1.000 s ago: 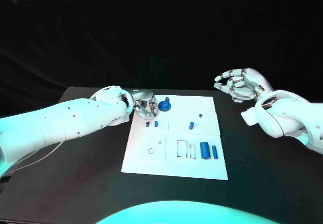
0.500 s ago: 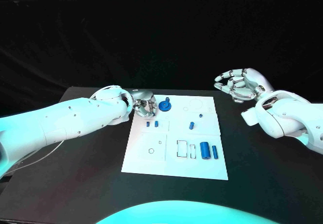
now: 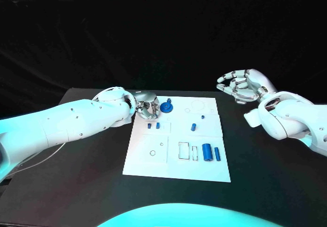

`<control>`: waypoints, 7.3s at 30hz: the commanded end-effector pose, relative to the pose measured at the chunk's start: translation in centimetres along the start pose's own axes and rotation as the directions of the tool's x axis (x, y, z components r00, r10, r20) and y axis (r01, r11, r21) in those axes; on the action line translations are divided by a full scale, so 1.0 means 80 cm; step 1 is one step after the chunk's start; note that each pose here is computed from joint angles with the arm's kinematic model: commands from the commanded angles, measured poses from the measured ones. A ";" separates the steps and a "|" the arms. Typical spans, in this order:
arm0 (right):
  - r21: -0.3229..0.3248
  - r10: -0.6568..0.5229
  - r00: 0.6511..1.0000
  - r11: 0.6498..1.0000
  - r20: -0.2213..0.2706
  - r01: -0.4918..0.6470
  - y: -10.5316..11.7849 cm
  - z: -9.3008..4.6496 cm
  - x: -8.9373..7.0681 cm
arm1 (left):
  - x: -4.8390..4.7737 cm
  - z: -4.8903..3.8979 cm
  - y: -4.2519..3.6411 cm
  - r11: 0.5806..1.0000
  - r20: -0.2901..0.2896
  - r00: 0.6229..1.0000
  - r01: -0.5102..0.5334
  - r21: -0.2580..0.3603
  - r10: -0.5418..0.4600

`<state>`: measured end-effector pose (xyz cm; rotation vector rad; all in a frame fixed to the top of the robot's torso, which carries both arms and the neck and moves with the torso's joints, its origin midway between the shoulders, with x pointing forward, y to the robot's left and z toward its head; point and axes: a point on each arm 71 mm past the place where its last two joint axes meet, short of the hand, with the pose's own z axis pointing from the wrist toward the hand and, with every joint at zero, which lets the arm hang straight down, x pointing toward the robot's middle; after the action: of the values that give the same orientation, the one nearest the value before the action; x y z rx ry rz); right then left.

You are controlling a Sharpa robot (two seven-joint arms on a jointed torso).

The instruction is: Assemble the parts on the task board

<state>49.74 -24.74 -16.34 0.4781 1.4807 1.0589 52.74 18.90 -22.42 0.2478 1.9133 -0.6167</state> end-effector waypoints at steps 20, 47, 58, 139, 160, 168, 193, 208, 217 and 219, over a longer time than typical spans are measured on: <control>-0.016 -0.003 1.000 1.000 -0.015 0.003 0.003 -0.002 0.003 | 0.004 0.004 0.0014 0.999 -0.046 0.999 -0.004 -0.032 0.003; -0.017 -0.002 1.000 1.000 -0.015 0.002 0.004 -0.002 0.004 | 0.006 0.005 0.0040 0.999 -0.043 0.999 -0.009 -0.033 0.008; -0.015 -0.003 1.000 1.000 -0.014 0.003 0.004 -0.002 0.003 | 0.004 0.004 0.0054 1.000 -0.024 1.000 0.003 -0.026 -0.003; -0.197 -0.785 0.536 0.605 -0.310 0.771 -0.012 0.029 0.125 | -0.042 -0.096 0.0006 0.241 0.128 0.207 0.884 0.401 -0.970; -0.192 -0.787 0.509 0.591 -0.348 0.783 -0.026 0.029 0.145 | -0.042 -0.096 0.0005 0.240 0.127 0.206 0.887 0.395 -0.970; -0.196 -0.812 0.471 0.552 -0.344 0.810 -0.029 0.028 0.146 | -0.042 -0.096 0.0011 0.240 0.129 0.206 0.888 0.392 -0.970; -0.186 -0.842 0.478 0.526 -0.250 0.830 -0.022 0.027 0.145 | -0.041 -0.095 0.0013 0.242 0.133 0.206 0.889 0.389 -0.970; -0.174 -0.836 0.519 0.546 -0.179 0.820 -0.014 0.025 0.140 | -0.042 -0.095 0.0026 0.244 0.137 0.206 0.888 0.390 -0.969; -0.169 -0.828 0.537 0.559 -0.159 0.812 -0.009 0.020 0.131 | -0.042 -0.095 0.0049 0.246 0.143 0.206 0.887 0.390 -0.968; -0.169 -0.824 0.545 0.565 -0.154 0.807 -0.007 0.018 0.129 | -0.042 -0.095 0.0055 0.246 0.144 0.206 0.887 0.390 -0.968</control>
<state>49.02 -16.32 -22.74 -0.4359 1.6023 0.3891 48.27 23.72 -17.29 -0.9994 1.4190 -1.5805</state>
